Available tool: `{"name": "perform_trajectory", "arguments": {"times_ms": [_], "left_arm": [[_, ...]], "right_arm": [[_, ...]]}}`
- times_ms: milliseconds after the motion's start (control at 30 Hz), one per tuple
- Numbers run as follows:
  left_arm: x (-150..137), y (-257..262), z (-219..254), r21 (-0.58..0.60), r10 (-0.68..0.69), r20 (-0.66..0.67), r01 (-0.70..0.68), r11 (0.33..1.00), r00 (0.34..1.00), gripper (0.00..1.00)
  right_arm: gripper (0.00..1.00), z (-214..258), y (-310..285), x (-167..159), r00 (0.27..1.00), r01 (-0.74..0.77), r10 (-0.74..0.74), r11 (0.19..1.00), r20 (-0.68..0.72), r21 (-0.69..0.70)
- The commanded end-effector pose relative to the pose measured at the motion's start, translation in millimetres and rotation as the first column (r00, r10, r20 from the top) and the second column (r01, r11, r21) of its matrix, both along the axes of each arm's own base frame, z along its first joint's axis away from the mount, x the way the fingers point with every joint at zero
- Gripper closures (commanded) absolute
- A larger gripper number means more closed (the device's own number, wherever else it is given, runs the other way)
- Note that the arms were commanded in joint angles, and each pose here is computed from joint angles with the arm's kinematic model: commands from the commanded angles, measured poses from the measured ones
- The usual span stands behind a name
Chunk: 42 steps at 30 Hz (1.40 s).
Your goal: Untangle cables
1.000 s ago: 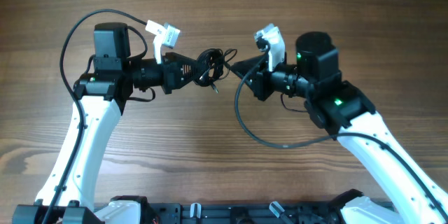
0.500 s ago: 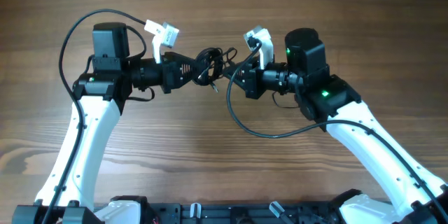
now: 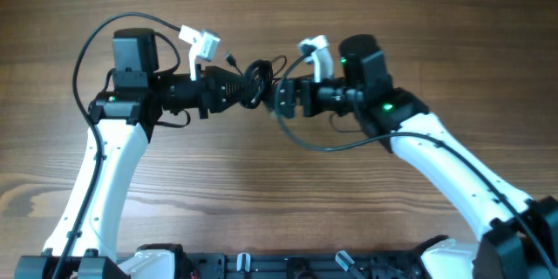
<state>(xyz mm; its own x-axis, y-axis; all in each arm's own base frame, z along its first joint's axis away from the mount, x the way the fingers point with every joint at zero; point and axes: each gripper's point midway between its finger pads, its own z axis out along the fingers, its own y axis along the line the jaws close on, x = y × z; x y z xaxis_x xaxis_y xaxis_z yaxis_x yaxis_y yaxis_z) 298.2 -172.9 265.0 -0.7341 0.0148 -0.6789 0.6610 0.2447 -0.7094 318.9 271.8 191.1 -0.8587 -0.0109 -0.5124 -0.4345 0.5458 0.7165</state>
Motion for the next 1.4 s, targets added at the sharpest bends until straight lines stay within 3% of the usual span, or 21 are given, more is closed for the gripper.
{"name": "perform_trajectory", "arguments": {"times_ms": [0, 167, 300, 367, 400, 433, 467, 667, 700, 767, 800, 833, 867, 933, 1100, 1233, 1367], "left_arm": [[0.6, 6.6, 10.4, -0.028, -0.003, 0.036, 0.004, 1.0, 0.999, 0.96], [-0.2, 5.8, 10.1, -0.026, -0.008, 0.042, 0.009, 1.0, 0.999, 0.96], [-18.6, 5.8, -4.6, 0.047, -0.094, 0.269, 0.084, 0.995, 0.959, 0.96], [-34.3, 5.8, -12.7, 0.08, -0.146, 0.338, 0.126, 0.989, 0.93, 0.96], [-38.7, 5.8, -14.6, 0.087, -0.158, 0.351, 0.137, 0.987, 0.923, 0.96], [-43.7, 5.8, -16.5, 0.096, -0.175, 0.373, 0.149, 0.984, 0.911, 0.96], [-44.2, 6.1, -17.8, 0.106, -0.18, 0.383, 0.15, 0.983, 0.906, 0.96], [-45.5, 3.0, -20.3, 0.122, -0.195, 0.386, 0.16, 0.98, 0.902, 0.96], [-48.5, -1.8, -22.4, 0.135, -0.216, 0.384, 0.177, 0.975, 0.898, 0.96], [-49.6, -5.5, -35.5, 0.212, -0.25, 0.364, 0.181, 0.96, 0.897, 0.96], [-49.4, -5.1, -36.8, 0.219, -0.251, 0.362, 0.179, 0.959, 0.898, 0.96], [-49.6, -4.9, -36.5, 0.218, -0.25, 0.36, 0.179, 0.959, 0.899, 0.96], [-49.3, -4.4, -36.6, 0.218, -0.248, 0.36, 0.177, 0.96, 0.899, 0.96], [-49.3, -4.4, -36.6, 0.218, -0.248, 0.361, 0.177, 0.96, 0.899, 0.96], [-48.7, -3.7, -38.5, 0.229, -0.249, 0.358, 0.174, 0.958, 0.9, 0.96], [-46.6, -1.3, -44.6, 0.266, -0.251, 0.35, 0.161, 0.95, 0.903, 0.96], [-46.7, -1.4, -44.6, 0.266, -0.252, 0.35, 0.162, 0.95, 0.902, 0.96]], "right_arm": [[0.0, 24.5, -44.5, 19.1, 0.993, 0.104, -0.104, 0.995, 0.063, 0.002], [0.0, 28.3, -60.2, 30.5, 0.981, 0.1, -0.095, 0.995, 0.167, -0.021], [0.0, 47.0, -50.0, 28.2, 0.959, 0.002, -0.008, 1.0, 0.283, 0.021], [0.04, 63.3, -45.4, 31.9, 0.969, 0.025, -0.051, 0.993, 0.242, 0.111], [0.11, 68.5, -42.1, 29.5, 0.981, 0.034, -0.063, 0.986, 0.181, 0.161], [0.29, 71.1, -36.8, 22.8, 0.993, 0.028, -0.05, 0.979, 0.106, 0.204], [0.39, 70.0, -33.7, 18.5, 0.996, 0.015, -0.034, 0.978, 0.087, 0.208], [0.43, 34.0, 3.7, -1.4, 1.0, -0.025, 0.025, 0.992, 0.007, 0.122], [0.47, 23.3, 11.7, -4.3, 0.999, -0.048, 0.048, 0.994, 0.007, 0.098], [0.75, -9.3, 7.8, -5.5, 0.998, -0.017, 0.017, 1.0, -0.053, -0.004], [0.83, -26.9, -2.7, -3.4, 0.995, 0.035, -0.043, 0.996, -0.089, -0.083], [0.96, -57.8, -30.2, 0.4, 0.976, 0.144, -0.18, 0.956, -0.124, -0.256], [0.96, -85.2, -70.2, 1.4, 0.939, 0.25, -0.33, 0.851, -0.098, -0.461], [0.96, -105.3, -121.5, -5.7, 0.87, 0.347, -0.492, 0.664, -0.038, -0.662], [0.92, -108.2, -137.8, -8.0, 0.811, 0.406, -0.584, 0.588, -0.02, -0.699], [0.89, -112.3, -177.4, -9.7, 0.702, 0.467, -0.712, 0.477, -0.016, -0.745], [0.82, -114.3, -186.5, -7.5, 0.661, 0.461, -0.737, 0.546, -0.14, -0.7]]}}
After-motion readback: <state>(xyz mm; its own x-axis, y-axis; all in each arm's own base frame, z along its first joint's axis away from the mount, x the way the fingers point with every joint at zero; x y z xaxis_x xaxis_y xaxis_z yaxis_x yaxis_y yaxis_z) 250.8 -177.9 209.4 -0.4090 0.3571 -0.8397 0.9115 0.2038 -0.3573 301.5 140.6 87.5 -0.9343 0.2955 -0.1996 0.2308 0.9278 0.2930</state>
